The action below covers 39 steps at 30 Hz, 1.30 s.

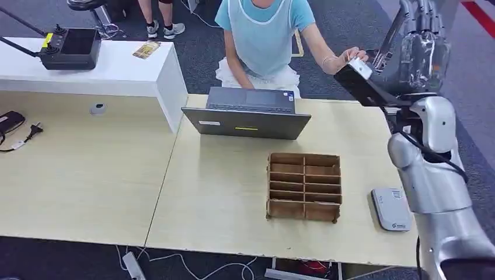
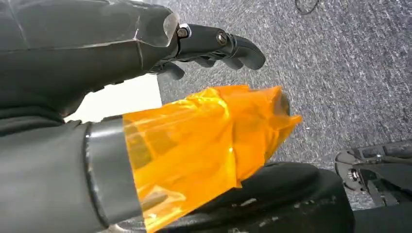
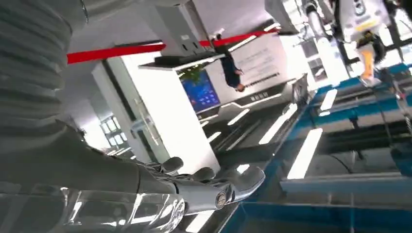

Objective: Pass the card to the sensor for recognition and then transmit it.

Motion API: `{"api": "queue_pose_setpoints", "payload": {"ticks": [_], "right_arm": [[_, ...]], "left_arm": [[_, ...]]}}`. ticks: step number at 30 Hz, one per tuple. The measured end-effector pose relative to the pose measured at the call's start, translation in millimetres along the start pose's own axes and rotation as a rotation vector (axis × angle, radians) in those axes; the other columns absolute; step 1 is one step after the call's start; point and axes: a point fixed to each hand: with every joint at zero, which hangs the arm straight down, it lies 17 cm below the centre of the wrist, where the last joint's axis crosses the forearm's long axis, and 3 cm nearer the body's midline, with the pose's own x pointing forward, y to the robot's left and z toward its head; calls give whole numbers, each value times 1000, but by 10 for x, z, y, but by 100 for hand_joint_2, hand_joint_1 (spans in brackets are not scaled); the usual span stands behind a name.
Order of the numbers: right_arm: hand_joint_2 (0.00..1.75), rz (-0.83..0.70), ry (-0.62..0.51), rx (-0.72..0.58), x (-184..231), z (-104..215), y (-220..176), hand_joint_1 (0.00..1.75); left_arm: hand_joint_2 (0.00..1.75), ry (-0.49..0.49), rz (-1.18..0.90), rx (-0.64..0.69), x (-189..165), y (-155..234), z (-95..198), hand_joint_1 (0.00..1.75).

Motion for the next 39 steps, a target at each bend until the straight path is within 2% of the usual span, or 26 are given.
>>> {"api": "queue_pose_setpoints", "payload": {"ticks": [15, 30, 39], "right_arm": [[175, 115, 98, 250, -316, -439, 637, 0], [175, 147, 129, 336, -441, -388, 939, 0], [175, 171, 169, 359, -726, -280, 1012, 0]], "left_arm": [[0, -4, -19, -1, 72, 20, -1, 0], [0, -5, -16, -4, 82, 9, 3, 0], [0, -5, -15, -4, 79, 8, 3, 0]]}}
